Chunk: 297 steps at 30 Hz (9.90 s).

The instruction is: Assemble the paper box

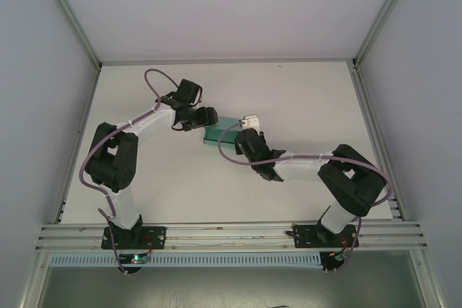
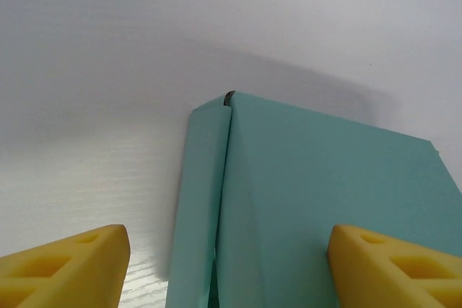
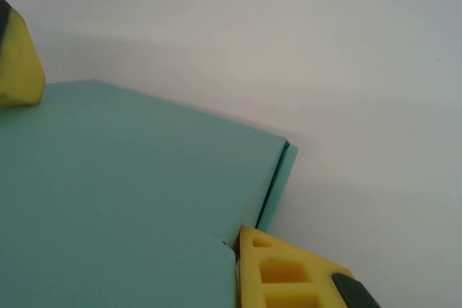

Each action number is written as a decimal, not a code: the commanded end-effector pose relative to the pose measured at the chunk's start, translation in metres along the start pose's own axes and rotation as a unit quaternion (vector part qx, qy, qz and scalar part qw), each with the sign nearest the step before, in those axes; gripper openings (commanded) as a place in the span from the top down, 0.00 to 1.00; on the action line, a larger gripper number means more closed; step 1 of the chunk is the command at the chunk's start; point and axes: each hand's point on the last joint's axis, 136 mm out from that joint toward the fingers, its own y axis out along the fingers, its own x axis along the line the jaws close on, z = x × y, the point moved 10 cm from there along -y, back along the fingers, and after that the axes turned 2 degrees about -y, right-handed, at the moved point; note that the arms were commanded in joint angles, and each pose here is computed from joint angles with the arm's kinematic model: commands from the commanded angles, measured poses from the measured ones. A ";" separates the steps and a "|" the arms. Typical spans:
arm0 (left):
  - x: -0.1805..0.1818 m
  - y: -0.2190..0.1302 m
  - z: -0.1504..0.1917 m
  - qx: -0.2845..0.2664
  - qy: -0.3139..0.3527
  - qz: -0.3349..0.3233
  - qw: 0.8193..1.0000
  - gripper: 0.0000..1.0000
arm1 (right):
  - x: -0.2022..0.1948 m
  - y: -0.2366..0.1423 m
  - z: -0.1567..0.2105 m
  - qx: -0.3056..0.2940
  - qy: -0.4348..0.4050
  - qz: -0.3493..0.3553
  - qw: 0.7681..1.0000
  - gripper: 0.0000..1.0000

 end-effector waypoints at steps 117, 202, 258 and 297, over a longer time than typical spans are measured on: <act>-0.110 -0.045 0.093 -0.170 0.766 -0.107 0.610 0.45 | -0.117 -0.026 -0.050 0.396 0.581 -0.285 0.652 0.62; -0.054 -0.020 0.065 0.203 0.586 0.052 0.783 0.57 | -0.019 -0.039 -0.071 0.176 0.079 -0.263 0.945 1.00; -0.057 -0.019 0.056 0.166 0.567 0.022 0.807 0.45 | -0.005 -0.028 0.021 0.177 -0.087 -0.124 0.973 1.00; -0.019 -0.107 0.075 -0.042 0.336 -0.159 0.927 0.26 | 0.020 -0.021 -0.030 0.278 -0.068 -0.018 0.958 1.00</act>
